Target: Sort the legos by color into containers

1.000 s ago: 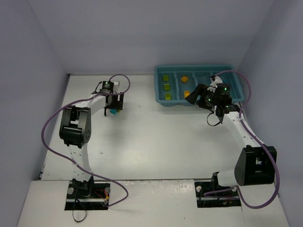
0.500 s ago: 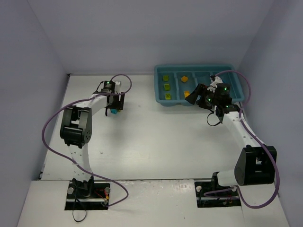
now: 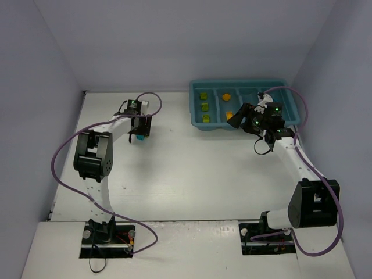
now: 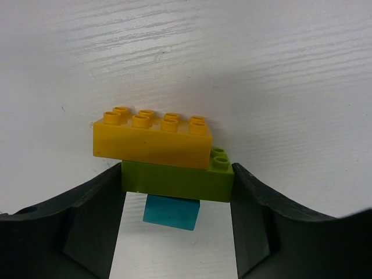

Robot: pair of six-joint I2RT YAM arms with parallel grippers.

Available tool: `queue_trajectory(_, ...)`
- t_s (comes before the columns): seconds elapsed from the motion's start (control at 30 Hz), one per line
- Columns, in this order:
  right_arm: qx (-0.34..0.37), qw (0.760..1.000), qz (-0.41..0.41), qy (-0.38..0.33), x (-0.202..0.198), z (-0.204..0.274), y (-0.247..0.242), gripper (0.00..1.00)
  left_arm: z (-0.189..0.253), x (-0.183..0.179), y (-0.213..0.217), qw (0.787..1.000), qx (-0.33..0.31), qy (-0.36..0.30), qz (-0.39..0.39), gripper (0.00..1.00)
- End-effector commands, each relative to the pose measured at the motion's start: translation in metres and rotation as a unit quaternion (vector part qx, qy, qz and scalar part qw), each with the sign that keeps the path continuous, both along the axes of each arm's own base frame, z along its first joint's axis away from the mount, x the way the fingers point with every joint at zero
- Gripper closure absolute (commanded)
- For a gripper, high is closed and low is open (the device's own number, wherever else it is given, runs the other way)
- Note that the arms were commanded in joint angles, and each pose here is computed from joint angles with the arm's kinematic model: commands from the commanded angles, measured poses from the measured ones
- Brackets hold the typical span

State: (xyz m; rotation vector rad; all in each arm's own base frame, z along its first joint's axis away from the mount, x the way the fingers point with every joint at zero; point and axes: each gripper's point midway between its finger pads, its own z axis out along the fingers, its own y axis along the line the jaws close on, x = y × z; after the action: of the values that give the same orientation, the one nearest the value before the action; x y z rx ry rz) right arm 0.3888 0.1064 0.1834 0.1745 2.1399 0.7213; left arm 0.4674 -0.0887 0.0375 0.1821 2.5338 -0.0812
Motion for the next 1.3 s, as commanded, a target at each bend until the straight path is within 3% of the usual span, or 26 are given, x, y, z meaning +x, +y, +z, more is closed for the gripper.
queue_trajectory(0.0, 0.011, 0.998, 0.024, -0.049, 0.003, 0.032, 0.01, 0.32, 0.045, 0.006, -0.011, 0.998, -0.019, -0.051, -0.021, 0.79)
queue_trajectory(0.07, 0.016, 0.998, 0.04, -0.053, 0.001, 0.036, 0.016, 0.33, 0.068, 0.008, -0.017, 0.995, -0.032, -0.086, -0.034, 0.94)
queue_trajectory(0.1, 0.02, 0.997, 0.048, -0.054, 0.0, 0.039, 0.021, 0.33, 0.07, 0.002, -0.025, 0.994, -0.048, -0.088, -0.052, 0.95)
queue_trajectory(0.23, 0.044, 0.99, 0.11, -0.078, -0.005, 0.067, 0.05, 0.33, 0.118, -0.009, -0.054, 0.97, -0.094, -0.171, -0.142, 0.96)
queue_trajectory(0.3, 0.058, 0.983, 0.151, -0.082, -0.013, 0.077, 0.072, 0.32, 0.153, -0.022, -0.074, 0.949, -0.117, -0.216, -0.196, 0.96)
queue_trajectory(0.53, 0.1, 0.966, 0.229, -0.067, -0.029, 0.099, 0.144, 0.32, 0.188, -0.08, -0.12, 0.902, -0.136, -0.241, -0.33, 0.95)
queue_trajectory(0.83, 0.123, 0.95, 0.285, -0.043, -0.046, 0.106, 0.209, 0.32, 0.217, -0.131, -0.138, 0.864, -0.085, -0.309, -0.387, 0.96)
queue_trajectory(1.27, 0.119, 0.937, 0.328, -0.012, -0.071, 0.085, 0.257, 0.32, 0.219, -0.152, -0.14, 0.847, -0.064, -0.323, -0.418, 0.95)
